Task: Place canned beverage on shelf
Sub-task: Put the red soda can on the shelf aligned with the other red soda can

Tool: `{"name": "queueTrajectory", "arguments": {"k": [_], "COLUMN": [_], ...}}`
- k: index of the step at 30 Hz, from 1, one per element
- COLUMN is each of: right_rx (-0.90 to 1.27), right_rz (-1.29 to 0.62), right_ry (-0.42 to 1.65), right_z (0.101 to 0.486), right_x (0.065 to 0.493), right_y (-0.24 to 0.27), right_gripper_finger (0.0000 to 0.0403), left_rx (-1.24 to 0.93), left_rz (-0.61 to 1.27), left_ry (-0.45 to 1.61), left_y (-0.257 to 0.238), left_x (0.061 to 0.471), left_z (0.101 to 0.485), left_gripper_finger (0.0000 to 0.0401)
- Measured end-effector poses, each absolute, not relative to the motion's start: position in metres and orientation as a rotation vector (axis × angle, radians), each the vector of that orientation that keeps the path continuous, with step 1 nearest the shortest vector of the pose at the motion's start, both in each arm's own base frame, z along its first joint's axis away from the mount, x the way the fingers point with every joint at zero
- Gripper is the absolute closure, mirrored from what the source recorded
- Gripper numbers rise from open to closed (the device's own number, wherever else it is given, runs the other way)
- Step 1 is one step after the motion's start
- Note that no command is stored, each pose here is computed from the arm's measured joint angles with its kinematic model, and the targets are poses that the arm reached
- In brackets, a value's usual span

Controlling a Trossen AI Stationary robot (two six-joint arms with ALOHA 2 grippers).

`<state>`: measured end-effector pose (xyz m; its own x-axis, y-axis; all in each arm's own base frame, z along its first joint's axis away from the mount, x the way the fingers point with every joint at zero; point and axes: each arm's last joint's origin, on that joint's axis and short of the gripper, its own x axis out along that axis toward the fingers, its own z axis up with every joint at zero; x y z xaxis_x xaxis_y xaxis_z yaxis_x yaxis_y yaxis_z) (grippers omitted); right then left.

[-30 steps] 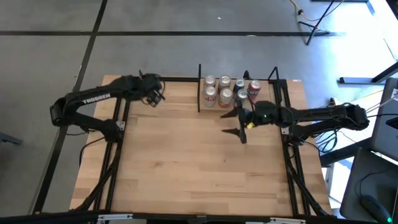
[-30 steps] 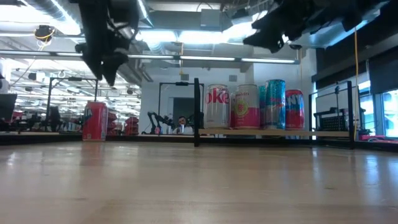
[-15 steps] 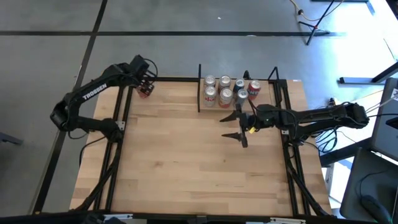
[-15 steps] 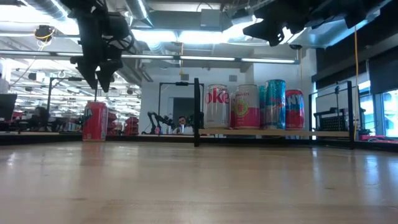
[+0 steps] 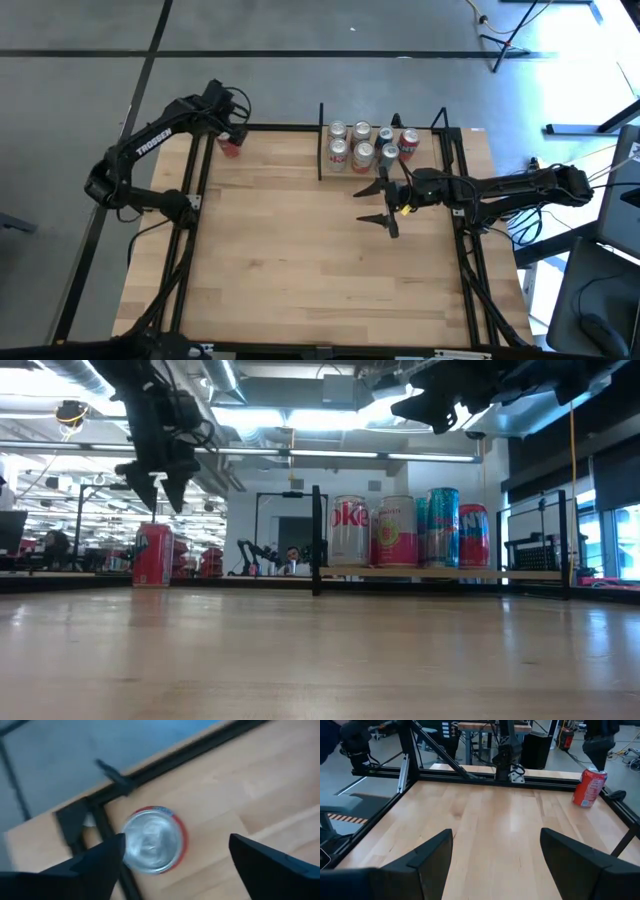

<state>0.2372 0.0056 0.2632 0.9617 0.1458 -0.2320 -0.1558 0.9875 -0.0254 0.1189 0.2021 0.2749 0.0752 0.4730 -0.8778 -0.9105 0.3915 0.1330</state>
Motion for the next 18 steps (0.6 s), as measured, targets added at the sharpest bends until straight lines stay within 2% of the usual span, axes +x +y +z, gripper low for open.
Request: {"name": "queueTrajectory", "arguments": {"k": [5, 18], "right_rx": [-0.044, -0.064], "right_rz": [0.153, 0.154], "right_ry": [0.232, 0.230], "right_z": [0.263, 0.263], "right_x": [0.237, 0.237], "right_y": [0.006, 0.006], "right_gripper_finger": [0.0118, 0.0118], "left_rx": [-0.508, -0.444], "left_rz": [1.056, 1.156], "left_ry": [1.070, 1.143], "left_y": [0.212, 0.217], "left_x": [0.124, 0.134], "left_z": [0.265, 0.254], "left_gripper_finger": [0.0021, 0.0024]}}
